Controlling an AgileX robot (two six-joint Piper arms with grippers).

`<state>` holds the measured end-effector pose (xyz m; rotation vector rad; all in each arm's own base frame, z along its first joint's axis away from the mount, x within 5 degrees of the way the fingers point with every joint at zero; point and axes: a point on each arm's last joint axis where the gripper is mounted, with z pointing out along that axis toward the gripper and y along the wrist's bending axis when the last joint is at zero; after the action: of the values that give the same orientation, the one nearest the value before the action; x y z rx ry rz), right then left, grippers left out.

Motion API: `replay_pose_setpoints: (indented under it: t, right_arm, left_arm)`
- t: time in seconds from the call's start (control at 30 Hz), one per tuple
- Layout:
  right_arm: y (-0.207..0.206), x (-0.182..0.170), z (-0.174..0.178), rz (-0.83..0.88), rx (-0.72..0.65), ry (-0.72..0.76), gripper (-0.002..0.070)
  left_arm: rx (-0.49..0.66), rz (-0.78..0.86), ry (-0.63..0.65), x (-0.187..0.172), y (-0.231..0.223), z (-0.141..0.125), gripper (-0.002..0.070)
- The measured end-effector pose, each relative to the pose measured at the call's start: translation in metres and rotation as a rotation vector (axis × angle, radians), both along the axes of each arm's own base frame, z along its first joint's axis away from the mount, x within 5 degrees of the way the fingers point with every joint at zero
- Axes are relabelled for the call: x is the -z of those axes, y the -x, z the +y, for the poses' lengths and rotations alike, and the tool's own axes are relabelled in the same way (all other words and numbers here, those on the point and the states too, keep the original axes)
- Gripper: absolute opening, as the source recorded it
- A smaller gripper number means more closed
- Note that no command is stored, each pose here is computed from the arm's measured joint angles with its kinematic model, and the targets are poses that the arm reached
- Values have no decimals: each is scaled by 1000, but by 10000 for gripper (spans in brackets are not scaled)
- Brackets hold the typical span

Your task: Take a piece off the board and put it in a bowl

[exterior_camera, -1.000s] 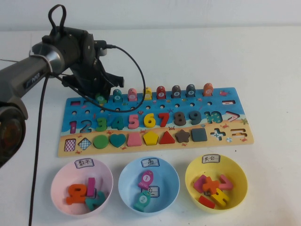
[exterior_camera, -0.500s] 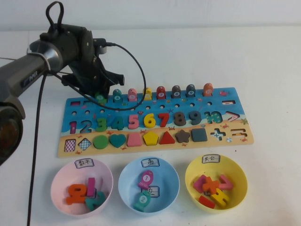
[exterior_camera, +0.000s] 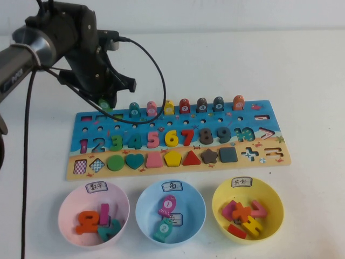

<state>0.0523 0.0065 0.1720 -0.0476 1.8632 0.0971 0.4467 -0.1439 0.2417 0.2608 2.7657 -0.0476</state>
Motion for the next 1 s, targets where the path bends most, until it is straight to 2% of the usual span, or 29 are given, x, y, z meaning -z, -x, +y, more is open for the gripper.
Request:
replay_pose_setpoints:
  t: [0.17,0.33,0.53,0.73,1.0]
  right_arm:
    - [0,0,0,0,0,0,-17]
    - [0,0,0,0,0,0,-17]
    - [0,0,0,0,0,-2,-17]
    - [0,0,0,0,0,-3,-17]
    - [0,0,0,0,0,-3,-17]
  left_arm:
    - [37,44,-42,-31,20,6,181]
    - [69,18,-43,-55,36,6,181]
    - [190,19,-55,-72,82,-21,181]
    - [359,66,-75,-70,144,-54,181]
    - [507,76,-81,-39,195,-73,181]
